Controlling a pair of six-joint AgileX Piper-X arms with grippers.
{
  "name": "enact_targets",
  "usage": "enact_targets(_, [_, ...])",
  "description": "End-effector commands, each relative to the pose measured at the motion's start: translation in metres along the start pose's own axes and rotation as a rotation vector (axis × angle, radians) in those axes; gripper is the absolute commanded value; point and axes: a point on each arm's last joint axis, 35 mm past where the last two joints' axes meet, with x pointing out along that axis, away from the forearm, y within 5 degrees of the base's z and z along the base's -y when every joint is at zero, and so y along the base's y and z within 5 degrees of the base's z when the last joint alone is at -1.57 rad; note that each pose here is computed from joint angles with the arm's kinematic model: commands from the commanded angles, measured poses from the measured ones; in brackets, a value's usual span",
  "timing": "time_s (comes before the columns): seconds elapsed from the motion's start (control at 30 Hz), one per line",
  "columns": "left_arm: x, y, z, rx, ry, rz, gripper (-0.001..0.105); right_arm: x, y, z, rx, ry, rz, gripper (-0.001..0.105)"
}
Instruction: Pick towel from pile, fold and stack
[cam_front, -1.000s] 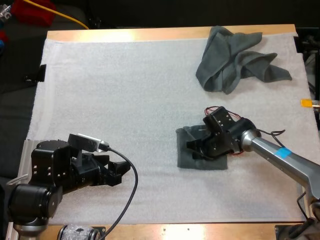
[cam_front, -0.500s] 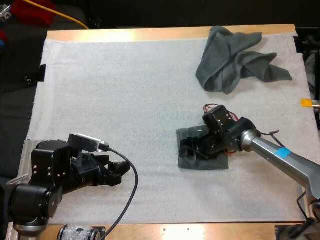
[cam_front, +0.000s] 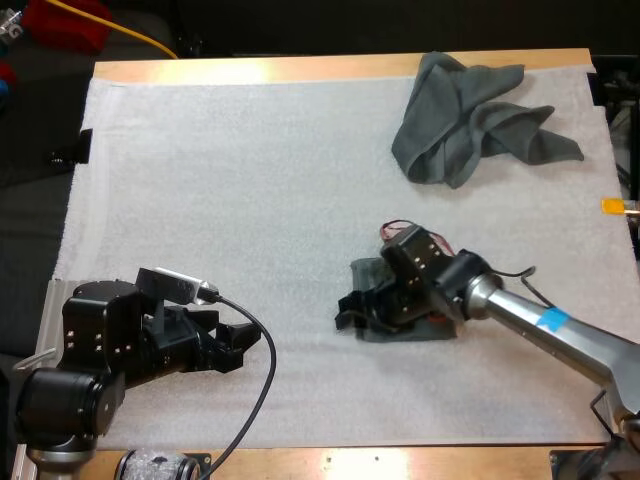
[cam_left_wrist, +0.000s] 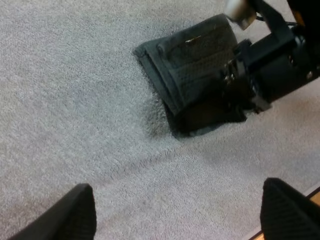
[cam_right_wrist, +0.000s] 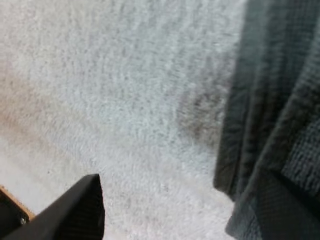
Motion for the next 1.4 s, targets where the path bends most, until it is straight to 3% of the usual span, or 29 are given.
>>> enact_targets(0.0, [-0.001, -0.001, 0.001, 0.01, -0.006, 0.0, 0.066, -0.004, 0.004, 0.004, -0.007, -0.031, 0.004, 0.063])
enact_targets(0.4, [-0.001, -0.001, 0.001, 0.009, -0.005, 0.001, 0.066, -0.011, 0.009, 0.007, -0.002, -0.074, -0.006, 0.063])
enact_targets(0.6, [-0.001, -0.001, 0.0, 0.009, -0.004, -0.001, 0.066, -0.041, 0.018, 0.005, -0.065, -0.178, -0.168, 0.063])
enact_targets(0.93, [-0.001, -0.001, 0.0, 0.009, -0.004, -0.001, 0.066, -0.107, 0.038, -0.018, -0.147, -0.277, -0.334, 0.063])
enact_targets(1.37, [-0.001, -0.001, 0.0, 0.009, -0.004, -0.001, 0.066, -0.194, 0.067, -0.065, -0.219, -0.454, -0.282, 0.063])
